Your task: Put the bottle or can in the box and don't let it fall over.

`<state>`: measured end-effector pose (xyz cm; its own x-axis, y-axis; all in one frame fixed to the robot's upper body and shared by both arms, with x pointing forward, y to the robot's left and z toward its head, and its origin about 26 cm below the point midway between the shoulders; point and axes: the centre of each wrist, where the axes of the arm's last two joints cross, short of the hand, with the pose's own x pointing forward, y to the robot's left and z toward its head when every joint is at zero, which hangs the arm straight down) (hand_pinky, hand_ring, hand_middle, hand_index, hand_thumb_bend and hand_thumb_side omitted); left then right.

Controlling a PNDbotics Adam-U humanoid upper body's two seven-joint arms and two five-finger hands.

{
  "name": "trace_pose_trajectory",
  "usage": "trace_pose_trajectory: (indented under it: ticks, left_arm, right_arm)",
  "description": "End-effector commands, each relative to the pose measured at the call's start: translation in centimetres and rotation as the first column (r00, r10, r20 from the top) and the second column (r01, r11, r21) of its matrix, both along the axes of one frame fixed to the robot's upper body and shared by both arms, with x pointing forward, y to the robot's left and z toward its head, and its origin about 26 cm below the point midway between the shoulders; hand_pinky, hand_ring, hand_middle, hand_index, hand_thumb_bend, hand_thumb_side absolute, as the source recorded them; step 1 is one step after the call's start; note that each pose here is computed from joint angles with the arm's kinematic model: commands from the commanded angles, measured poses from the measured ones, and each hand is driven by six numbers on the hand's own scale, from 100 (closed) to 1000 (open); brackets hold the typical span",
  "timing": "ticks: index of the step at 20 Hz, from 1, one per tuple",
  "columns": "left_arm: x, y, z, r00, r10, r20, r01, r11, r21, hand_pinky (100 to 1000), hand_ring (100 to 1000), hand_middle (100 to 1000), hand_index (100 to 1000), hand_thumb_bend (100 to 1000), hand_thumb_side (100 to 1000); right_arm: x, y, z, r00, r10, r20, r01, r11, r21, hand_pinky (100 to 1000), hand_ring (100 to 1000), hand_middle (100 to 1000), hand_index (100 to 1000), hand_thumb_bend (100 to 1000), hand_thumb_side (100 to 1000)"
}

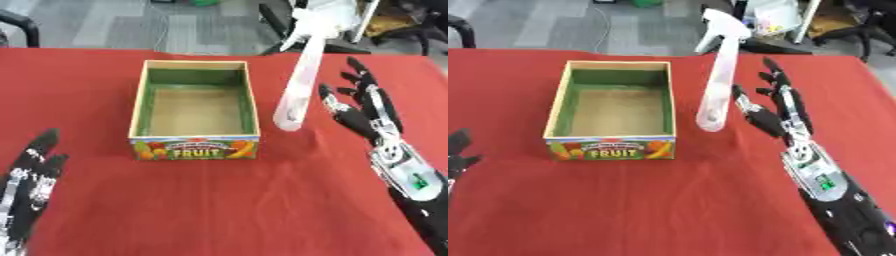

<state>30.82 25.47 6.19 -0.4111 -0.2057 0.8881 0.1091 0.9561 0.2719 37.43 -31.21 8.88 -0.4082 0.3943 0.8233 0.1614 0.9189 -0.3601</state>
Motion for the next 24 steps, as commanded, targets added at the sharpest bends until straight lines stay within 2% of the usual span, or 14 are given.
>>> trace_pose_trajectory:
  ticks: [1, 24]
  left_arm:
    - [0.1, -0.1, 0.7, 1.000, -0.011, 0.022, 0.011, 1.000, 0.004, 870, 1000, 932, 889, 509, 736]
    - [0.3, -0.4, 1.1, 0.999, -0.026, 0.036, 0.026, 1.000, 0.003, 870, 1000, 930, 889, 510, 736]
  right_arm:
    - [0.5, -0.8, 1.3, 1.000, 0.004, 0.018, -0.003, 1.000, -0.027, 815, 946, 1000, 1000, 343, 435]
    - [2.8, -0.2, 2.4, 0.999, 0.048, 0.001, -0.048, 0.997, -0.053, 815, 945, 1000, 1000, 346, 440]
